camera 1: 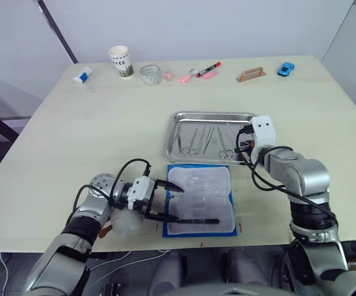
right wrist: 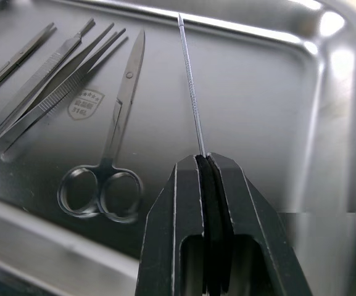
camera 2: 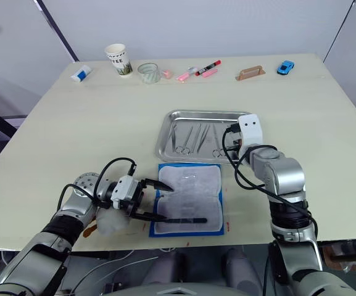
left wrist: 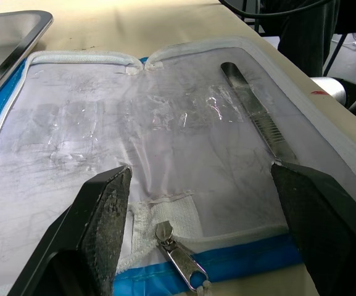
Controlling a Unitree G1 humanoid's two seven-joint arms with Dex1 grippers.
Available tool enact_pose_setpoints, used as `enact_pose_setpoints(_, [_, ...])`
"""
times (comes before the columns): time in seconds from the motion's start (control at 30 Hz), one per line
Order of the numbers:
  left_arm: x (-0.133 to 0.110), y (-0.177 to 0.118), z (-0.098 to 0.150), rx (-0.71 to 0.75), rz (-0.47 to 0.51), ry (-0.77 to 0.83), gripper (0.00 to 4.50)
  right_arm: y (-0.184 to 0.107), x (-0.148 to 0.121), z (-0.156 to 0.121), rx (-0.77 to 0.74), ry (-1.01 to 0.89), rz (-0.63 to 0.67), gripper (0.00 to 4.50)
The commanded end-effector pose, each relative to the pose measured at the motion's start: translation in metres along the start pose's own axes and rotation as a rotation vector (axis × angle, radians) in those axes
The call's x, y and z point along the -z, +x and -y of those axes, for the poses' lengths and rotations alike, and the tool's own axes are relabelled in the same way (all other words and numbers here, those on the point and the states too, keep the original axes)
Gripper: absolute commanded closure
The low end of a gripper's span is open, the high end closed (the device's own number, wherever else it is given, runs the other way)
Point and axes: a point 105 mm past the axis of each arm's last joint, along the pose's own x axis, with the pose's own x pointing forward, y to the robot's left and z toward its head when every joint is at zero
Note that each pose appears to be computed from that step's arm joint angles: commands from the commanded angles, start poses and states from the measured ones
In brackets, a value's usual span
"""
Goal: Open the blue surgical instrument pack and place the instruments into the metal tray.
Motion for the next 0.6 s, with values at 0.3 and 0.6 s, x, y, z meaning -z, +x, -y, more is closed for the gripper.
enact_pose_setpoints(0.3, [0.029, 0.0, 0.028, 0.094, -0.097, -0.113, 0.67, 0.007, -0.005, -0.018, 0.029, 0.111, 0.01, 4.44])
enact_pose_setpoints(0.6, [0.029, 0.0, 0.03, 0.093, -0.095, -0.114, 0.67, 0.011, -0.004, -0.017, 0.049, 0.129, 0.004, 3.53])
